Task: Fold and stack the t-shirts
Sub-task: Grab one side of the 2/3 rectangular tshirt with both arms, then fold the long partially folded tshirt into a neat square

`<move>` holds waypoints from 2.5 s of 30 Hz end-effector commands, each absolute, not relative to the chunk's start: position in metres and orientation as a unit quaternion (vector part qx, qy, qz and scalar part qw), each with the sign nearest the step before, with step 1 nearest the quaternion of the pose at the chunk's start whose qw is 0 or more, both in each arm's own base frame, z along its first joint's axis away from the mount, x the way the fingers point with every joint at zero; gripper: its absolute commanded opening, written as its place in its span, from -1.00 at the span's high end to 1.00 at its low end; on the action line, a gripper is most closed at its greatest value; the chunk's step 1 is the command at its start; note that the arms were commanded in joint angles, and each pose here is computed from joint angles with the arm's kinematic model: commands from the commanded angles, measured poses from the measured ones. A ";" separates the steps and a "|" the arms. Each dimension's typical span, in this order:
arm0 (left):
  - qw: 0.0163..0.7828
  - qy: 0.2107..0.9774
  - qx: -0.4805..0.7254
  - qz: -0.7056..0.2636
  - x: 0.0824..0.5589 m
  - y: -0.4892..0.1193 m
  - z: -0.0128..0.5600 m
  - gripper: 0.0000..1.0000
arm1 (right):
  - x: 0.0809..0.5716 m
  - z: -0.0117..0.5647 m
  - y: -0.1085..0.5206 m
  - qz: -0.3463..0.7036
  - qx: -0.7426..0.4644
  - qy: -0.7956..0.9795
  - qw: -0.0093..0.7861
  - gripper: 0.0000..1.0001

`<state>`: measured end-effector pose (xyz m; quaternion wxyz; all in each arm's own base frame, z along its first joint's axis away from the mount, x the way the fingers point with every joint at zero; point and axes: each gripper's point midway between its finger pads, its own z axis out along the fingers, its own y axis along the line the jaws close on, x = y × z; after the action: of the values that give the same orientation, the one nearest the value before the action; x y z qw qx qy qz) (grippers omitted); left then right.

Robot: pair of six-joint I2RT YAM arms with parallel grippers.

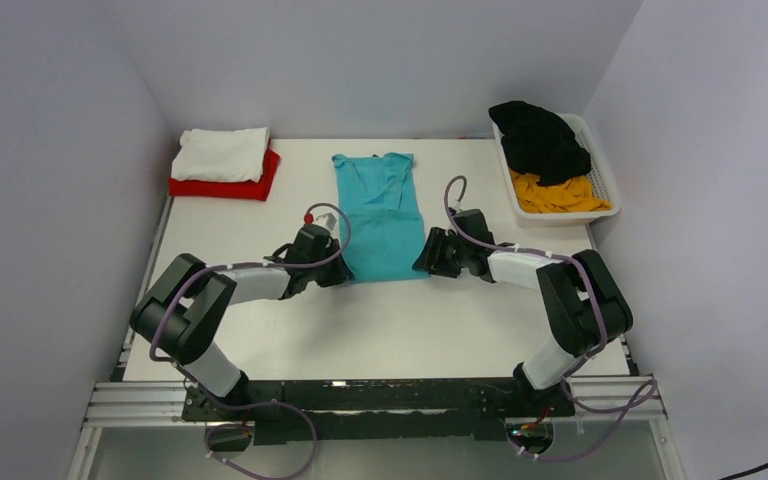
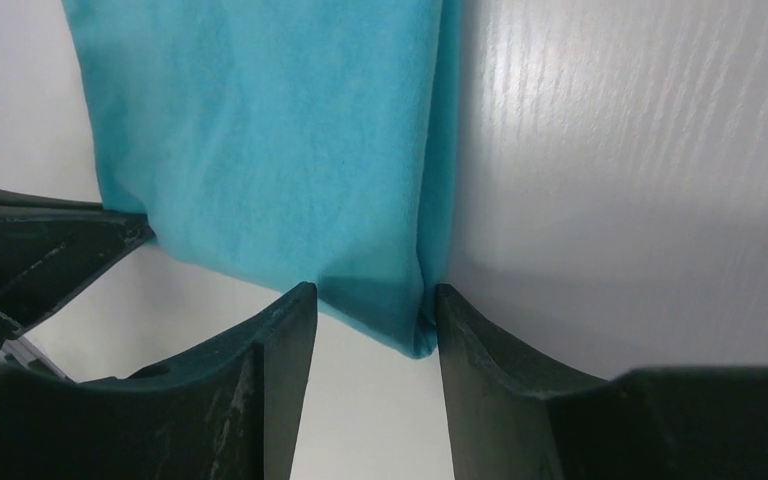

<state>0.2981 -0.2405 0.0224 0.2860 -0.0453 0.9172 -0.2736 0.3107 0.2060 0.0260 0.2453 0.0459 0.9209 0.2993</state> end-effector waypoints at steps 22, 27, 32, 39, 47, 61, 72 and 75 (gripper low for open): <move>0.222 0.959 0.030 -0.176 0.174 -0.204 0.046 1.00 | 0.139 0.064 0.202 0.319 -0.087 0.943 0.041 0.95; 0.245 0.935 0.073 -0.245 0.144 -0.216 0.098 1.00 | 0.104 0.118 0.207 0.381 -0.124 0.916 0.005 0.93; 0.320 0.889 0.122 -0.304 0.160 -0.237 0.155 1.00 | 0.126 0.146 0.205 0.371 -0.153 0.914 0.063 0.92; 0.448 0.839 0.095 -0.292 0.244 -0.243 0.211 1.00 | 0.218 0.167 0.199 0.333 -0.113 0.914 0.202 0.94; 0.463 0.849 0.066 -0.247 0.334 -0.243 0.227 1.00 | 0.309 0.181 0.201 0.330 -0.061 0.902 0.272 0.95; 0.432 0.883 0.024 -0.182 0.430 -0.236 0.185 1.00 | 0.397 0.144 0.180 0.276 0.024 0.920 0.278 0.88; 0.385 0.907 0.008 -0.169 0.462 -0.231 0.136 0.24 | 0.453 0.099 0.172 0.255 0.040 0.927 0.273 0.19; 0.382 0.907 0.012 -0.176 0.467 -0.233 0.138 -0.85 | 0.474 0.106 0.159 0.216 0.052 0.927 0.302 -0.63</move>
<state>0.4497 -0.2304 0.1134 0.3602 0.0108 0.9192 -0.1588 0.4273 0.1757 0.0742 0.2191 0.0504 0.9404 0.2553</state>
